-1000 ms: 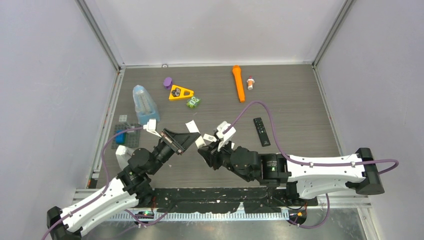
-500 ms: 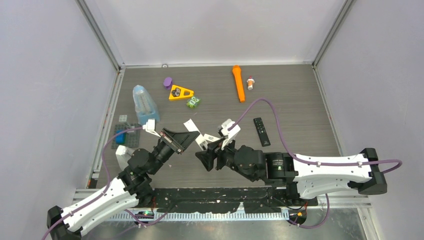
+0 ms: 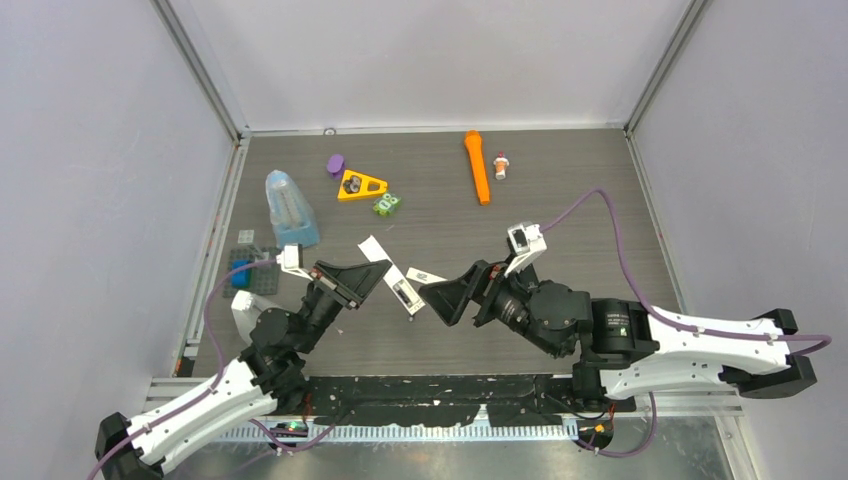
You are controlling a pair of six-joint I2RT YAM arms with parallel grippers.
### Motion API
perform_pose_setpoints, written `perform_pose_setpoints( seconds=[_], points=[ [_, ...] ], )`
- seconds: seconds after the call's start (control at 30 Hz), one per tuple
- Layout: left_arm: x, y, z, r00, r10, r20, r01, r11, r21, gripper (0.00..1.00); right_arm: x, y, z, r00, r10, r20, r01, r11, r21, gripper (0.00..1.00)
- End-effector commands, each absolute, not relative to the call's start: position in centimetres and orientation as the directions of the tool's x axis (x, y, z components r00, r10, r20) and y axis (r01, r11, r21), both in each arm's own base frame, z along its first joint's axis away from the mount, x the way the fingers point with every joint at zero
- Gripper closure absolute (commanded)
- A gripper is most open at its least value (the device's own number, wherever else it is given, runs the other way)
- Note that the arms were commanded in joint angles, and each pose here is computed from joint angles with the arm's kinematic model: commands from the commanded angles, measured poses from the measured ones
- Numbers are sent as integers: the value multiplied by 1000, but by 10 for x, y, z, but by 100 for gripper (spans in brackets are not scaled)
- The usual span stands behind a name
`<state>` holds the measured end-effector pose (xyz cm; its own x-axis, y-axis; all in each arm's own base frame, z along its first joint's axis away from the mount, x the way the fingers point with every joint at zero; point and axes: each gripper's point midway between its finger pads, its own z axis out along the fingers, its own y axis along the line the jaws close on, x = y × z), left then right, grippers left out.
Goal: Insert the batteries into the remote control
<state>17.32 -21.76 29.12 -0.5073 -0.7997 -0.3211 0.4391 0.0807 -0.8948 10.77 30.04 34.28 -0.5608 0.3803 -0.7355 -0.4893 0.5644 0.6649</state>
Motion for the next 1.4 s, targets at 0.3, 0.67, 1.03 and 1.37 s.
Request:
perform_pose_setpoints(
  seconds=[0.3, 0.67, 1.03, 1.37],
  points=[
    [168, -218, 334, -513, -814, -271, 497, -24, -867, 100, 108, 321, 325, -725, 548, -417, -204, 408, 890, 4],
    [166, -220, 342, -517, -815, -264, 515, -50, -855, 100, 113, 335, 298, -793, 543, -277, -77, 362, 929, 5],
    [160, -219, 354, -514, -814, -269, 560, -82, -824, 100, 120, 343, 295, -824, 518, -229, -48, 339, 939, 5],
    [152, -224, 361, -543, -788, -290, 580, -102, -808, 100, 127, 345, 304, -840, 490, -234, -78, 317, 945, 5]
  ],
)
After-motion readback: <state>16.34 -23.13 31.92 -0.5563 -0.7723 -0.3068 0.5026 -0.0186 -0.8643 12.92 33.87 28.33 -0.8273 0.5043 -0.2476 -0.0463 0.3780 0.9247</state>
